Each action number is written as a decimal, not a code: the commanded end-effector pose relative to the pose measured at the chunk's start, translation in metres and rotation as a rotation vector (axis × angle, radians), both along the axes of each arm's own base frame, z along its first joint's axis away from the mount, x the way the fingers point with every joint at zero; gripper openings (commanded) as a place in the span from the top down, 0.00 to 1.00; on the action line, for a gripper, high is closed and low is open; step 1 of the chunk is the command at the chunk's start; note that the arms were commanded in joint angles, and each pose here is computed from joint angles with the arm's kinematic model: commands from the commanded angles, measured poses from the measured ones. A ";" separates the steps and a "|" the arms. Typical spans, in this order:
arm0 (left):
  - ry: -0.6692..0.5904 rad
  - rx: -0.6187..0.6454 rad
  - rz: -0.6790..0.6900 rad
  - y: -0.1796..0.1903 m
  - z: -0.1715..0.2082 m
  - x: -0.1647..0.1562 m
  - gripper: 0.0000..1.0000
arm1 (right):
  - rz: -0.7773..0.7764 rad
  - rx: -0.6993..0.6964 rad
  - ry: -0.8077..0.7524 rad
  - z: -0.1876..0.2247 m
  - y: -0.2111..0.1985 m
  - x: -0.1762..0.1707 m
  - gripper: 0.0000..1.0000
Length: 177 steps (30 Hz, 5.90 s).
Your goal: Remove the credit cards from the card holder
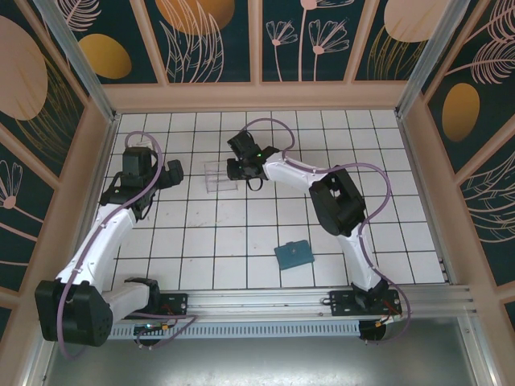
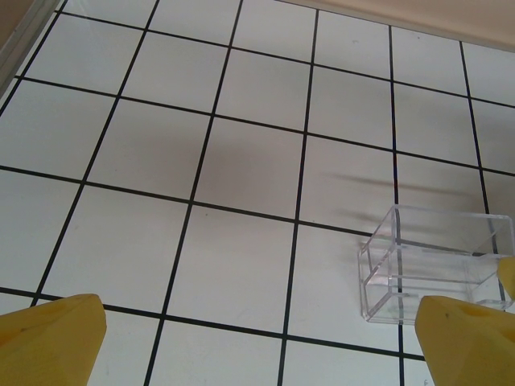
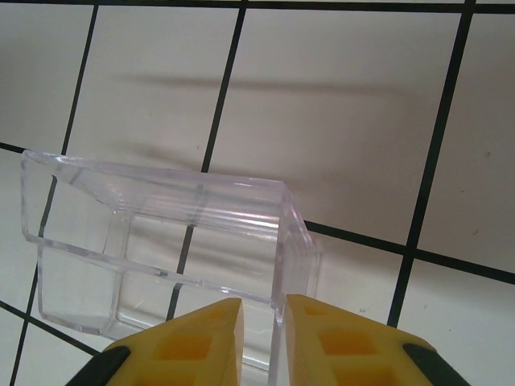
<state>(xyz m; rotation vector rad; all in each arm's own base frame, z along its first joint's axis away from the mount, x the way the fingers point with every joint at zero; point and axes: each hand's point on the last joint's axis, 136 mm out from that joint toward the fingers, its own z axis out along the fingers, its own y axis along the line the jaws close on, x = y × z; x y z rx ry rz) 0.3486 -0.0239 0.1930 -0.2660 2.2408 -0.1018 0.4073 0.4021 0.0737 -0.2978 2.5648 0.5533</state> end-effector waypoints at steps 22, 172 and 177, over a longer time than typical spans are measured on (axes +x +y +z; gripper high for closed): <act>-0.005 0.023 0.011 0.004 0.001 -0.002 0.01 | -0.039 -0.043 0.006 -0.005 -0.008 -0.009 0.80; 0.184 -0.328 -0.243 -0.104 -0.066 -0.071 0.06 | 0.169 -0.435 0.353 -0.021 -0.147 -0.270 0.01; 0.184 -0.332 -0.238 -0.103 -0.066 -0.071 0.05 | 0.215 -0.449 0.354 -0.033 -0.153 -0.258 0.01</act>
